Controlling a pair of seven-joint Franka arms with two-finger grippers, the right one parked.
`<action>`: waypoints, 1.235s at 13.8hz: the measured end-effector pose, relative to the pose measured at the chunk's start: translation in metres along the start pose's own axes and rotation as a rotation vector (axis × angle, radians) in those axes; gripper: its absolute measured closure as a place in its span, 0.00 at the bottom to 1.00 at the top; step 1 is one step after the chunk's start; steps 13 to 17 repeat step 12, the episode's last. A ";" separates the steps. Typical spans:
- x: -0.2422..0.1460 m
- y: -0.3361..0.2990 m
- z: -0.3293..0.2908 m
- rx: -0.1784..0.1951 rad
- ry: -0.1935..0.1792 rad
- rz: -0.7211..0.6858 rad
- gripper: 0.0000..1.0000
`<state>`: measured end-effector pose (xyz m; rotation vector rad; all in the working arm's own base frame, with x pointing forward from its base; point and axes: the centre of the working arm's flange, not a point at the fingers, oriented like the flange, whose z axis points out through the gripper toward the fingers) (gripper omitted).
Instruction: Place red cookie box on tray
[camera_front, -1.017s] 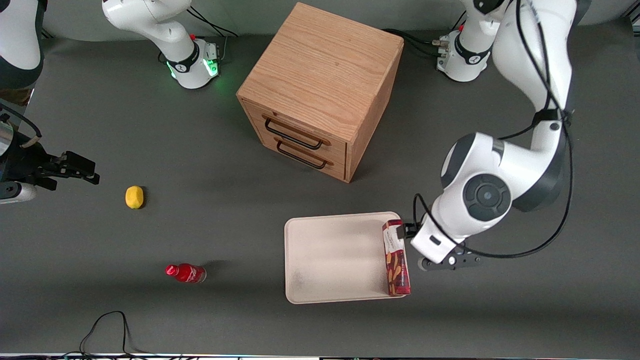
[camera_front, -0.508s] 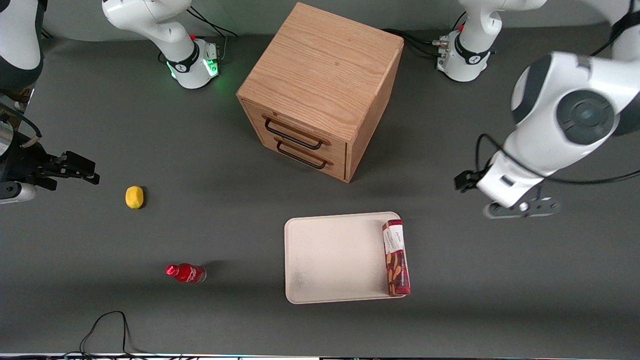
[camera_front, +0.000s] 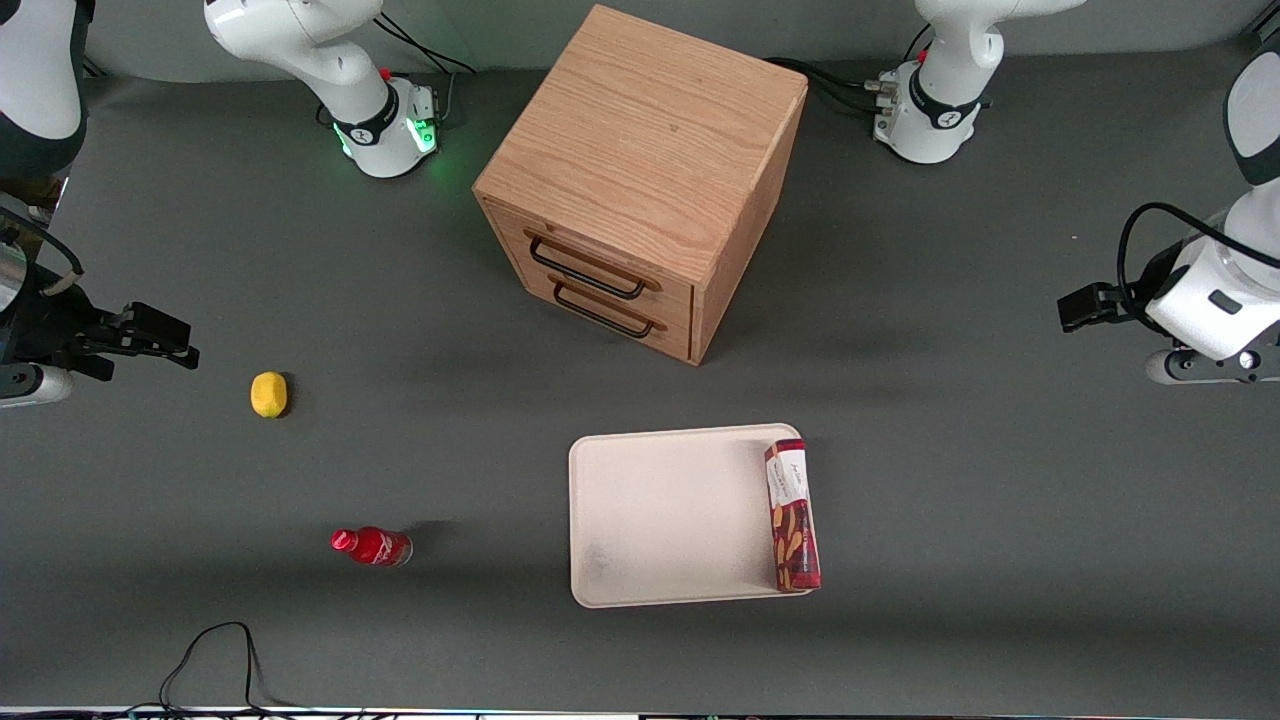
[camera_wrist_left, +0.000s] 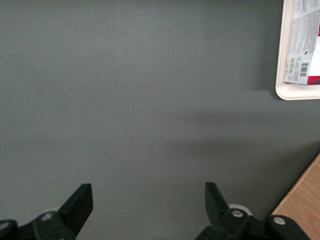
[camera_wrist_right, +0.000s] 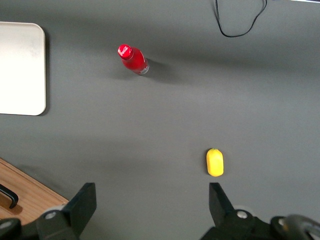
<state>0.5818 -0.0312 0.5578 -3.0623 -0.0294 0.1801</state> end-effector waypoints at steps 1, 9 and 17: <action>0.000 0.000 0.000 0.002 -0.001 -0.002 0.00; 0.001 -0.014 -0.001 -0.012 0.001 -0.036 0.00; 0.001 -0.015 -0.001 -0.012 0.001 -0.038 0.00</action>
